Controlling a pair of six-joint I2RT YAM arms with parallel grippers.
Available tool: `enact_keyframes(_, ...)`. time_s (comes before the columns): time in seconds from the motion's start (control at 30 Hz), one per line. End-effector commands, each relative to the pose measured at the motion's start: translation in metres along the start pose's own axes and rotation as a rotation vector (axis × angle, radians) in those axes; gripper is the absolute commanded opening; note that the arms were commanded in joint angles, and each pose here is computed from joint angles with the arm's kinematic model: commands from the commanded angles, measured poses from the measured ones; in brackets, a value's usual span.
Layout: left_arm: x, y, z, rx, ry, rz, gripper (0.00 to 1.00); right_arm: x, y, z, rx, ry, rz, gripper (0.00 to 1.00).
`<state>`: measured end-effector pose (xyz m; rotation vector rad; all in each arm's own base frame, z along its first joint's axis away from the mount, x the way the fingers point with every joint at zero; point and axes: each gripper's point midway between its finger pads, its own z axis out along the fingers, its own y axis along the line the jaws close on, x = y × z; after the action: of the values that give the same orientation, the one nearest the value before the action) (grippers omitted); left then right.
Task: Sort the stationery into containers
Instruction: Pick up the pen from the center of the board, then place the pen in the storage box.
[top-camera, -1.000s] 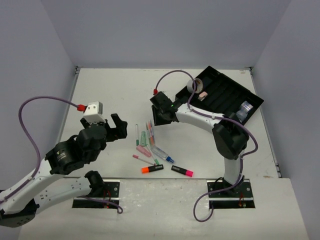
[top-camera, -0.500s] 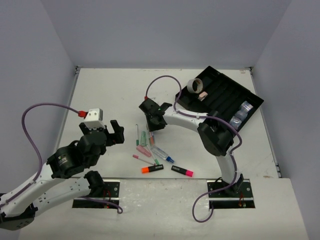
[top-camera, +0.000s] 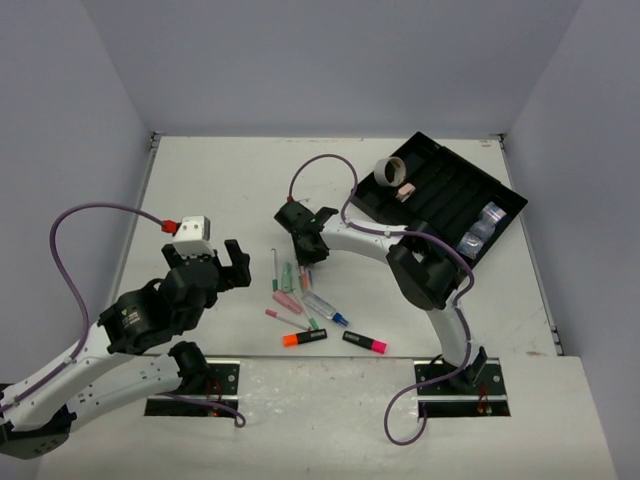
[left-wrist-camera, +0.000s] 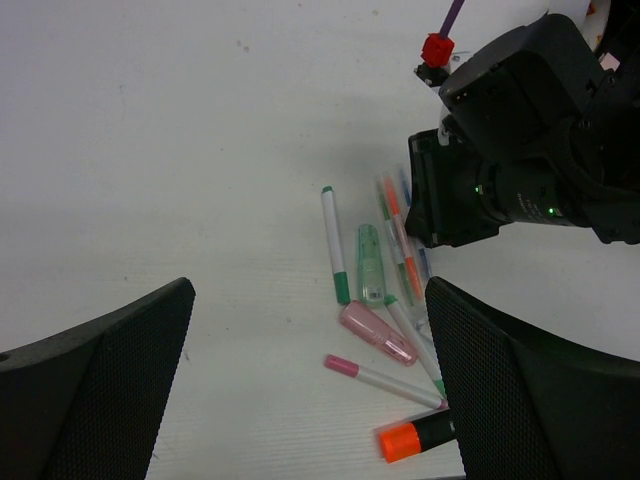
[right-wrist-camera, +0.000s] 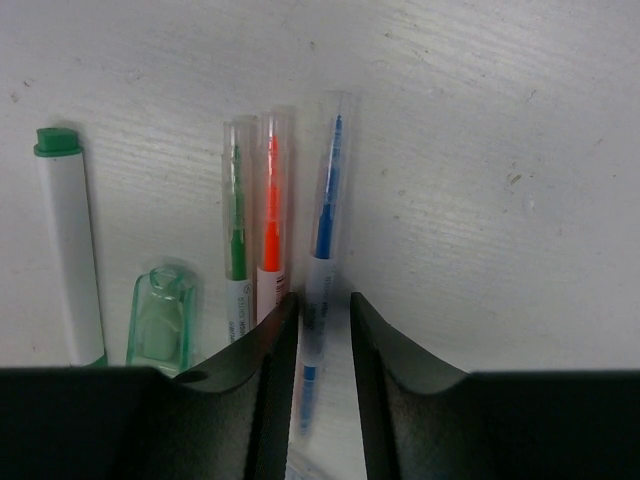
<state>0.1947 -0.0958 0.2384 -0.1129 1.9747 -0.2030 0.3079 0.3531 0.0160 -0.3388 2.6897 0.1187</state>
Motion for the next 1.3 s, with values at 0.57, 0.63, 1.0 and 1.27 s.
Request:
enact_keyframes(0.57,-0.011,0.005,-0.003,-0.013,-0.046,-0.021,1.00,-0.043,-0.066,-0.050,-0.048,-0.101,0.174,0.00)
enact_keyframes(0.63,-0.011,0.006,-0.004,-0.013,-0.050,-0.027,1.00,-0.056,-0.085,-0.068,-0.081,-0.148,0.224,0.00)
enact_keyframes(1.0,-0.012,0.006,-0.005,-0.005,-0.054,-0.033,1.00,-0.131,-0.243,-0.125,-0.074,-0.375,0.600,0.00)
enact_keyframes(1.27,-0.009,0.004,-0.003,-0.001,-0.045,-0.023,1.00,-0.172,-0.343,-0.104,-0.053,-0.433,0.956,0.00)
